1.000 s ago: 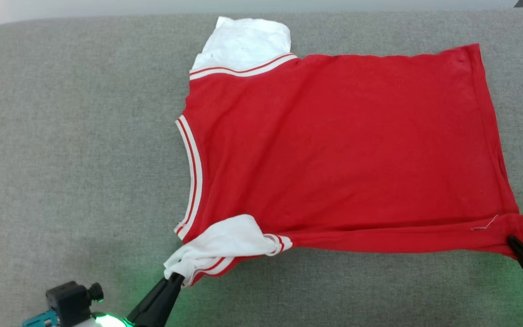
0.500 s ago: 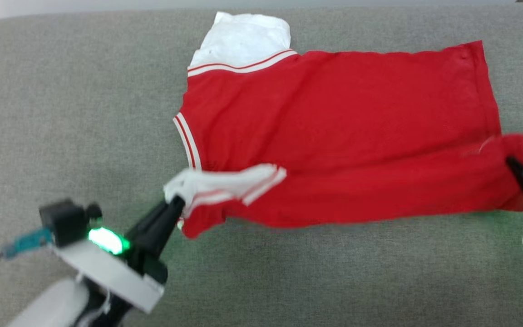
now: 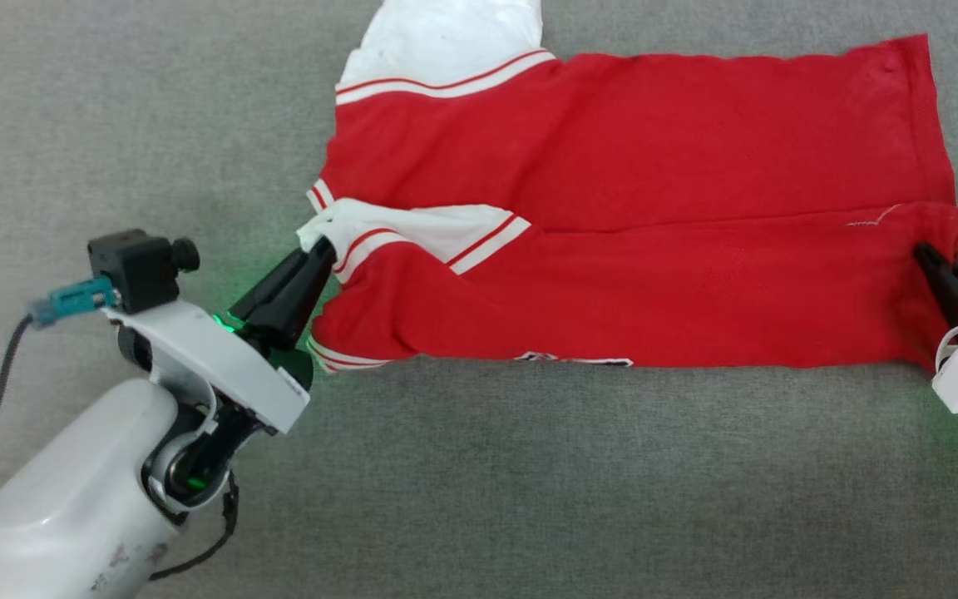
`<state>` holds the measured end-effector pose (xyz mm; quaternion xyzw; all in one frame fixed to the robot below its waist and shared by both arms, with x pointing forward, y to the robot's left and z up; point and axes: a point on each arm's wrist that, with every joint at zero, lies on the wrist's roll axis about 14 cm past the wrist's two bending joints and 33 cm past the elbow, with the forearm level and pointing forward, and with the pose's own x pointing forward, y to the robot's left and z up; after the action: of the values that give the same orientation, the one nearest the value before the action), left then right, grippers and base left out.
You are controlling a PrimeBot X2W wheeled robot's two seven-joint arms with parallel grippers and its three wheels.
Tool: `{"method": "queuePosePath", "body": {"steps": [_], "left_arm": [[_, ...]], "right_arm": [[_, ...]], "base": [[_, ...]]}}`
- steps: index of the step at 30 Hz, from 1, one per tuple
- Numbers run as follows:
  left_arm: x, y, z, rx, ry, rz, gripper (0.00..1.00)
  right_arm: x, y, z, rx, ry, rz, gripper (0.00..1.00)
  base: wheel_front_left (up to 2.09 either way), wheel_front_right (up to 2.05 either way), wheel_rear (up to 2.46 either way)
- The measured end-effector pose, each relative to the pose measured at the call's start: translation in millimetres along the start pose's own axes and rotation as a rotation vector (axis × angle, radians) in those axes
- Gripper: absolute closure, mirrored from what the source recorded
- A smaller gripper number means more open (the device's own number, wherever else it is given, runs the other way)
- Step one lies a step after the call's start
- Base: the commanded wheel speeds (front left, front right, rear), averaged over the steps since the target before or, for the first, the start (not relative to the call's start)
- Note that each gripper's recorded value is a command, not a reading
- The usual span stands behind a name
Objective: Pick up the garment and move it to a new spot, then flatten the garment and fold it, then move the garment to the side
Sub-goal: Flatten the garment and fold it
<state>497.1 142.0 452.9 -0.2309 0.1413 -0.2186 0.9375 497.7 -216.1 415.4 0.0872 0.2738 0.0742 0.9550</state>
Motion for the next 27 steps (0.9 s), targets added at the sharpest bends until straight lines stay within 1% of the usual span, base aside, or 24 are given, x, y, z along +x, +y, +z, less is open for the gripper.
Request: {"method": "queuePosePath", "body": {"steps": [2,4,9,11,12,13,14,15,16,21,27], "left_arm": [[2,10,-11,0.01,0.028,0.026,1.0],[1,19,-28,0.061,0.086,0.042,1.0],[2,34,-45,0.09,0.136,0.081,1.0],[3,36,-47,0.115,0.15,0.083,0.75],[2,36,-49,0.122,0.159,0.085,0.64],[2,36,-50,0.132,0.166,0.085,0.23],[2,37,-50,0.146,0.172,0.085,0.0],[1,37,-50,0.153,0.178,0.085,0.0],[0,37,-49,0.156,0.182,0.087,0.0],[-6,39,-35,0.204,0.183,0.094,0.0],[-22,50,-5,0.344,0.226,0.119,0.0]], "right_arm": [[2,-4,-8,0.007,0.018,-0.011,1.0],[3,-5,-13,0.011,0.021,-0.014,1.0],[8,-8,-17,0.009,0.022,-0.021,1.0],[10,-7,-16,0.002,0.02,-0.02,1.0],[11,-6,-17,-0.002,0.02,-0.02,1.0],[11,-6,-16,-0.004,0.018,-0.018,0.82],[11,-5,-15,-0.007,0.013,-0.018,0.65],[11,-5,-14,-0.009,0.008,-0.018,0.49],[10,-5,-14,-0.009,0.004,-0.019,0.0],[5,-3,-3,-0.01,-0.042,-0.019,0.0],[-10,-3,18,-0.001,-0.119,-0.022,0.0]], "base": [[0.0,0.0,0.0],[0.0,0.0,0.0],[0.0,0.0,0.0],[0.0,0.0,0.0],[0.0,0.0,0.0],[0.0,0.0,0.0],[0.0,0.0,0.0],[0.0,0.0,0.0],[0.0,0.0,0.0],[0.0,0.0,0.0],[0.0,0.0,0.0]]}}
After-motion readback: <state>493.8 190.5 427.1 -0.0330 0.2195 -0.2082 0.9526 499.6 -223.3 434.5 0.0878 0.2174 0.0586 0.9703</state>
